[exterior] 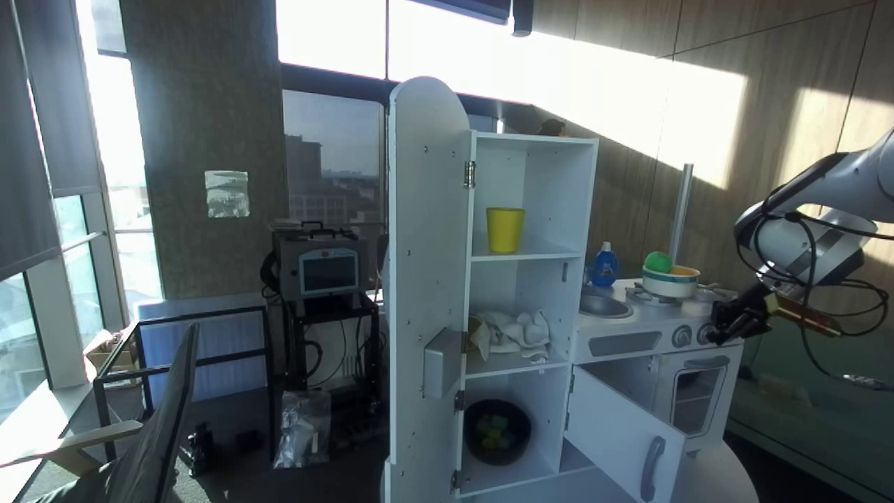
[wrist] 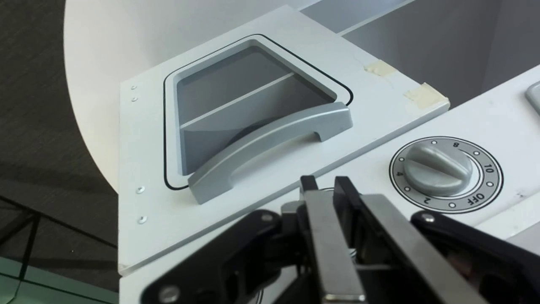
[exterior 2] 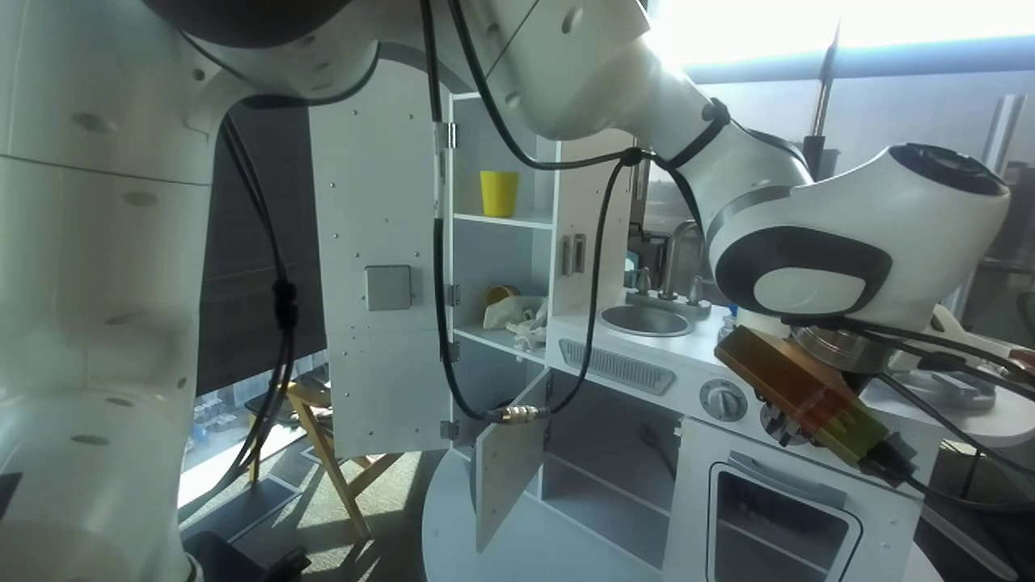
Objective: Turn the middle knob of the stove to the right
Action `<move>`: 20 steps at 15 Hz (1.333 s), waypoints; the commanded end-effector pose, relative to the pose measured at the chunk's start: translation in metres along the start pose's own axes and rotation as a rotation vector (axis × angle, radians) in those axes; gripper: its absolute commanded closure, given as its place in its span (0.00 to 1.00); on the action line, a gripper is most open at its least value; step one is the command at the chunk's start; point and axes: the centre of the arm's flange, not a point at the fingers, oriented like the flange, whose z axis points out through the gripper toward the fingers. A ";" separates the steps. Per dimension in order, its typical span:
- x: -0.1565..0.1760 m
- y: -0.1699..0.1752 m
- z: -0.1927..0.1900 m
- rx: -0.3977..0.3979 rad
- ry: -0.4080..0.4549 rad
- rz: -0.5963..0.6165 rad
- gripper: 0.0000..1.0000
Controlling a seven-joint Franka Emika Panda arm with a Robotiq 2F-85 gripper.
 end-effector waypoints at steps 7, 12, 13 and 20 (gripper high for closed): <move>0.006 -0.011 -0.001 -0.052 -0.007 0.054 0.69; -0.006 -0.048 -0.006 -0.265 -0.181 -0.007 0.36; -0.010 -0.054 -0.005 -0.312 -0.219 -0.012 0.27; -0.047 -0.083 -0.017 -0.432 -0.359 -0.079 0.00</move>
